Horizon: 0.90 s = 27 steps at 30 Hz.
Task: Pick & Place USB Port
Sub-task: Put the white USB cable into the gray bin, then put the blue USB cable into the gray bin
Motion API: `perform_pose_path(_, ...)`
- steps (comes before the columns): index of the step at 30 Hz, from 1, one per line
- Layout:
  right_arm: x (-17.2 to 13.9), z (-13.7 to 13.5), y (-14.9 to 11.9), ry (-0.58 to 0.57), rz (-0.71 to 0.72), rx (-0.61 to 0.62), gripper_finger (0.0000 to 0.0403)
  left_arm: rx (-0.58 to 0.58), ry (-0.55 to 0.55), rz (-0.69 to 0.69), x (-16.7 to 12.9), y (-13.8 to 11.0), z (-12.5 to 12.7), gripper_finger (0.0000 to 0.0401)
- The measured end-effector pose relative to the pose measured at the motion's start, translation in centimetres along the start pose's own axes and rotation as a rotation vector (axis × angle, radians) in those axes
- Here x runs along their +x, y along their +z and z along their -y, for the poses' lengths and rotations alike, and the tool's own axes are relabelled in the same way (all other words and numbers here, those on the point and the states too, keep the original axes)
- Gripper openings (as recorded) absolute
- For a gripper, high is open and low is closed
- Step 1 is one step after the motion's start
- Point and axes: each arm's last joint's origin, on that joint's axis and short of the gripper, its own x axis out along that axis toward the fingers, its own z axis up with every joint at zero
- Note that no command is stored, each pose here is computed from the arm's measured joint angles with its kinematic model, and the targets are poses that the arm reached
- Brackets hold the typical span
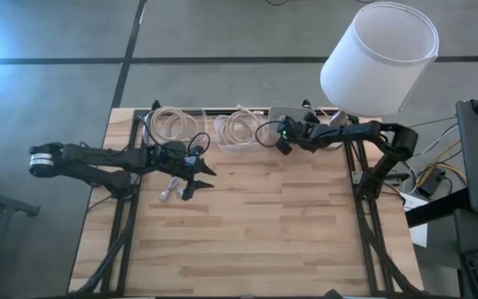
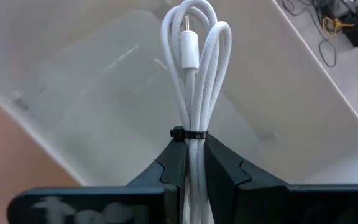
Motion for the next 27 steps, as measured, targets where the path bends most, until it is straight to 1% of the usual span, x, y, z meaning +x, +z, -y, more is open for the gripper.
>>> perform_pose_path(4, 0.12, 0.12, -0.01, 0.019, -0.008, 0.015, 0.0038, 0.000, 0.000, 0.000, 0.00, 0.00, 0.00, 0.0206)
perform_pose_path(7, 0.11, 0.03, -0.04, 0.049, -0.016, 0.050, 0.0039, 0.000, 0.000, 0.000, 0.00, 0.00, 0.00, 0.0206)
perform_pose_path(10, 0.11, 0.01, -0.05, 0.063, -0.019, 0.063, 0.0046, 0.000, 0.000, 0.000, 0.00, 0.00, 0.00, 0.0206)
perform_pose_path(20, 0.07, 0.03, -0.03, 0.062, -0.018, 0.078, 0.0119, 0.000, 0.000, 0.000, 0.00, 0.00, 0.00, 0.0206)
perform_pose_path(27, 0.01, 0.02, -0.01, 0.063, -0.016, 0.078, 0.0151, 0.000, 0.000, 0.000, 0.00, 0.00, 0.00, 0.0206)
